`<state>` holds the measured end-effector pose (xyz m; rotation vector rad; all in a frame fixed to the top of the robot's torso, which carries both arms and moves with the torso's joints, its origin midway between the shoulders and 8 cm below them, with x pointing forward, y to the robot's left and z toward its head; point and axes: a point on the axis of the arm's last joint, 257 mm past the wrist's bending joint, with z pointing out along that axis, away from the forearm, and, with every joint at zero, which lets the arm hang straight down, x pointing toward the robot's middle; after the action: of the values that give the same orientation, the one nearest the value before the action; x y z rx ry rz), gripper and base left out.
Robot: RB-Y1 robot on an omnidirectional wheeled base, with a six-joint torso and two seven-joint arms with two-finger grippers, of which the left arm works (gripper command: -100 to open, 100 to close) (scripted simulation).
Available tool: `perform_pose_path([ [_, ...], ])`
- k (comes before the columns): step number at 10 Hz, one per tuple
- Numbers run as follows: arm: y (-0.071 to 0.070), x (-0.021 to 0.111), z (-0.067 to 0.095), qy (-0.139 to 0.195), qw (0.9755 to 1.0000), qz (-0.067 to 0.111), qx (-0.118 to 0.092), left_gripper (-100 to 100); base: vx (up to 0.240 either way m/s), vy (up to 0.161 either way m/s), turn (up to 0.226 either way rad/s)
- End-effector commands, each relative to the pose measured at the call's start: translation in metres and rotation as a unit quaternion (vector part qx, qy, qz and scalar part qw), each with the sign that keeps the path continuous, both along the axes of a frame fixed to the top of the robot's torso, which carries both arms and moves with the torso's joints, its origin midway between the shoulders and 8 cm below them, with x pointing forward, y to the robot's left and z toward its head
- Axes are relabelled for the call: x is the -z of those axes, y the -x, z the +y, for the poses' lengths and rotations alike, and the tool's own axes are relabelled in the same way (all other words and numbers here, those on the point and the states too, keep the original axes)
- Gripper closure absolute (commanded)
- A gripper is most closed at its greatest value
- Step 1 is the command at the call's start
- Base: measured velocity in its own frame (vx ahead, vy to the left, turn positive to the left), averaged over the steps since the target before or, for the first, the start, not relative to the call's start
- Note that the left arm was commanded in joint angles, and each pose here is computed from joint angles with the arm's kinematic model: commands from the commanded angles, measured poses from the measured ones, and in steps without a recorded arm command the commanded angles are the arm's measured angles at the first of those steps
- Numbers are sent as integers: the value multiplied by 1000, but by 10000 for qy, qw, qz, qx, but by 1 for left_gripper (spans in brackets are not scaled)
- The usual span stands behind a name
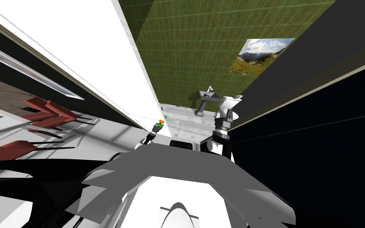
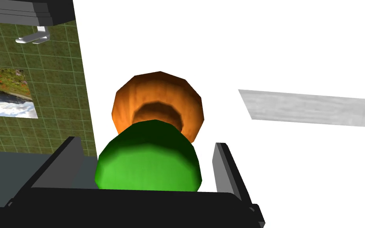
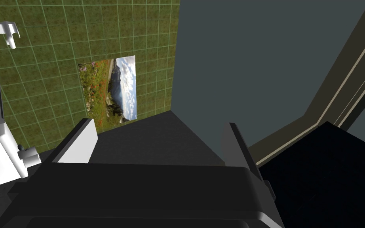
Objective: Pull the door open
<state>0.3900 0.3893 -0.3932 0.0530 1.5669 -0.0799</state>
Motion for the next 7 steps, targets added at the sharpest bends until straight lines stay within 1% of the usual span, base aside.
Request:
perform_pose_path([
  [1, 0, 1, -1, -2, 10000, 13, 3, 100, -12, 3, 30],
  [6, 0, 1, -1, -2, 10000, 13, 3, 100, -12, 1, -1],
  [7, -1, 1, -1, 159, 9999, 30, 9, 100, -7, 4, 1],
])
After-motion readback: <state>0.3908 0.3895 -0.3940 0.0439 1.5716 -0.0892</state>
